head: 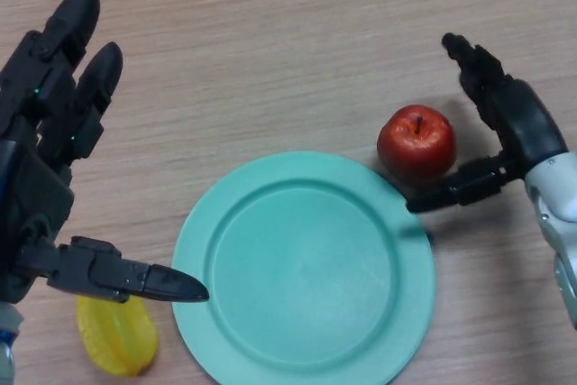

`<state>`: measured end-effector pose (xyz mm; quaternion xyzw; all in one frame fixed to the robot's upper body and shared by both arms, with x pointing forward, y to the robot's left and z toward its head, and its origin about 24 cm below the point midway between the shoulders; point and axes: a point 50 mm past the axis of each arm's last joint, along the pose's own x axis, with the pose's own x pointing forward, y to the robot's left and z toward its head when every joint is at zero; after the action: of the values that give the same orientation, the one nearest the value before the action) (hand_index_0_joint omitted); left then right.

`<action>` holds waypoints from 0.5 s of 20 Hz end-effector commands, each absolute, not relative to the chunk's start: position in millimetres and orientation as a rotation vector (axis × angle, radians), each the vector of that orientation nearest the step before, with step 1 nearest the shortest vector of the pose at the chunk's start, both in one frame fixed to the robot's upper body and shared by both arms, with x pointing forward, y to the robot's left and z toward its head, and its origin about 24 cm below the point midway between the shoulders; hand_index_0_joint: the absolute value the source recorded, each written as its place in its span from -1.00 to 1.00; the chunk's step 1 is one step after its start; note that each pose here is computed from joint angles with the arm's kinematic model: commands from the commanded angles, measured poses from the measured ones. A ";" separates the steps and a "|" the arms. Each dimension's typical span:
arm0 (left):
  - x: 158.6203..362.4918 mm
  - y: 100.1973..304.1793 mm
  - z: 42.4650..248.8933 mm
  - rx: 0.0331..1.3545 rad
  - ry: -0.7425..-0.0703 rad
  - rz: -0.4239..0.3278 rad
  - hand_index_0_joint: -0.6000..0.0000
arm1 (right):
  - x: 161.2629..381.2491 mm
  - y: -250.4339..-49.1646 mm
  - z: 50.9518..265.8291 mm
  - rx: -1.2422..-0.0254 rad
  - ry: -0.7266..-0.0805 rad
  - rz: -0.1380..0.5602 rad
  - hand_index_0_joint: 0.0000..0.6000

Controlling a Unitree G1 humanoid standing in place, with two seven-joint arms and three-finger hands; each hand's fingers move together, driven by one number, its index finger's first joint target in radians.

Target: Pick up the red apple and place it on the plate

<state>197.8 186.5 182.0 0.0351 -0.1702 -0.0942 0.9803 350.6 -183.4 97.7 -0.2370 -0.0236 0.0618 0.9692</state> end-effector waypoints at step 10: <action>183.8 200.0 200.5 0.139 -0.524 -0.110 1.00 | 348.2 -187.7 157.6 -0.259 -0.263 -0.025 1.00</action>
<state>196.3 192.2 171.9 0.0326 -0.1480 -0.0787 0.9853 346.9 -183.4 113.3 -0.1552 -0.0228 0.0035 0.9876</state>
